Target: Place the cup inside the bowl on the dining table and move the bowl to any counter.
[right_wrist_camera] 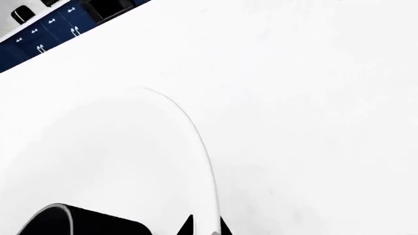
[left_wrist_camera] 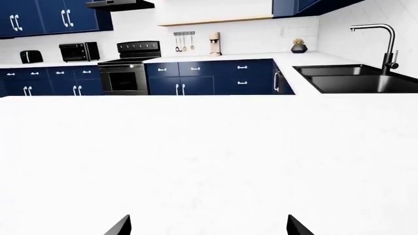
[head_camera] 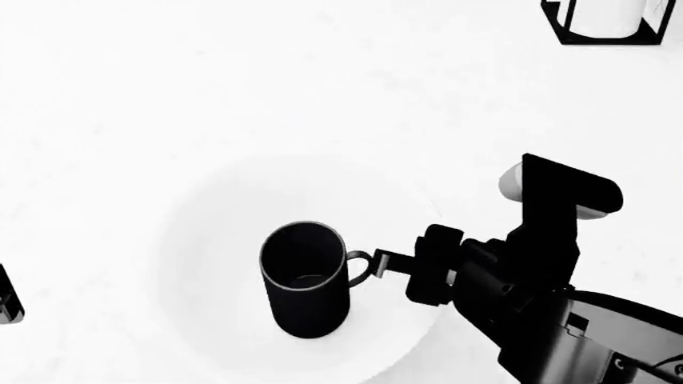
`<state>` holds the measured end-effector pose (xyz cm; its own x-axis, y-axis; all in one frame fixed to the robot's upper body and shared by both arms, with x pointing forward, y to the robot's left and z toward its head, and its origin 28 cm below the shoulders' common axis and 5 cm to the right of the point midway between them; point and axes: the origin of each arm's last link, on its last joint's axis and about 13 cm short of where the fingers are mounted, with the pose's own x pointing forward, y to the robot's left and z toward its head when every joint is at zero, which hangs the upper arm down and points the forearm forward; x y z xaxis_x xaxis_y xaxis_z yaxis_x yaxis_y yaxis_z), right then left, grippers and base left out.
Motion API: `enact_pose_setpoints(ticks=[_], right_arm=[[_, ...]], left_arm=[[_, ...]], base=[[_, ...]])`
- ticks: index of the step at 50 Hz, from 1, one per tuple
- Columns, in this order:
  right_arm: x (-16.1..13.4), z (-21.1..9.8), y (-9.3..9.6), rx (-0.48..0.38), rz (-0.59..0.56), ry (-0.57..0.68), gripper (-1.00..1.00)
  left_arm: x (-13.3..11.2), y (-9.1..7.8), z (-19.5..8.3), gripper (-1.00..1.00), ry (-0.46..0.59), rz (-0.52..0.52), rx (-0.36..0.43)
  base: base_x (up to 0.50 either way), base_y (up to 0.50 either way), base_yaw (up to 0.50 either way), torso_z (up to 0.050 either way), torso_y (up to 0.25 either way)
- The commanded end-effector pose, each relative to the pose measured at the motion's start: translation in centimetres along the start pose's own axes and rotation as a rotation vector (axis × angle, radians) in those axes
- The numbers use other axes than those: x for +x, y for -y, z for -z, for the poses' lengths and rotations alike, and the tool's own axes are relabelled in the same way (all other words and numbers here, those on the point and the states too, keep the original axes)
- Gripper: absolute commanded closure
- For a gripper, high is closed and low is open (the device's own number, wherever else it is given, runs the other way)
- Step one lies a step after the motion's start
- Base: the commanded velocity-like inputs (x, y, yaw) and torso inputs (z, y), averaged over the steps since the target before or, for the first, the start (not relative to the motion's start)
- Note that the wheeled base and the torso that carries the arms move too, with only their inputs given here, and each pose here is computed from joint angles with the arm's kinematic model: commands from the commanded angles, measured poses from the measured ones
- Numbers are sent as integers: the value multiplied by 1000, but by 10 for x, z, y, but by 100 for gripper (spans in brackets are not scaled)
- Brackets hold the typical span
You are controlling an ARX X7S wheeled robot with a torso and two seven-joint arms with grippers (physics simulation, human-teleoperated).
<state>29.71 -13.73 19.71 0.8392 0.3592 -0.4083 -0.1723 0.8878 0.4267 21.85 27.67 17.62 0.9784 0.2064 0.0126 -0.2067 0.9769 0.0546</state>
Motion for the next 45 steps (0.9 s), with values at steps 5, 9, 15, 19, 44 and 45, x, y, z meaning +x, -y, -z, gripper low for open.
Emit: enact_pose_setpoints(ticks=[5, 9, 15, 19, 44, 45], right_arm=[[-3, -4, 2, 140, -43, 57, 100], [-4, -8, 3, 178, -45, 88, 100], [-7, -13, 3, 295, -86, 141, 100], [-8, -13, 5, 370, -103, 175, 100], [-26, -23, 5, 500, -188, 328, 100], [-27, -23, 5, 495, -185, 328, 100]], left_arm=[[0, 2, 0, -100, 6, 21, -7], [0, 2, 0, -100, 7, 20, -7], [1, 5, 1, -100, 5, 20, -9], [2, 5, 1, -100, 4, 20, -9], [0, -7, 0, -100, 5, 18, -5], [0, -6, 0, -100, 5, 18, -4]], base=[[0, 0, 0, 0, 0], [0, 0, 0, 0, 0], [0, 0, 0, 0, 2], [0, 0, 0, 0, 0], [0, 0, 0, 0, 0], [0, 0, 0, 0, 0]])
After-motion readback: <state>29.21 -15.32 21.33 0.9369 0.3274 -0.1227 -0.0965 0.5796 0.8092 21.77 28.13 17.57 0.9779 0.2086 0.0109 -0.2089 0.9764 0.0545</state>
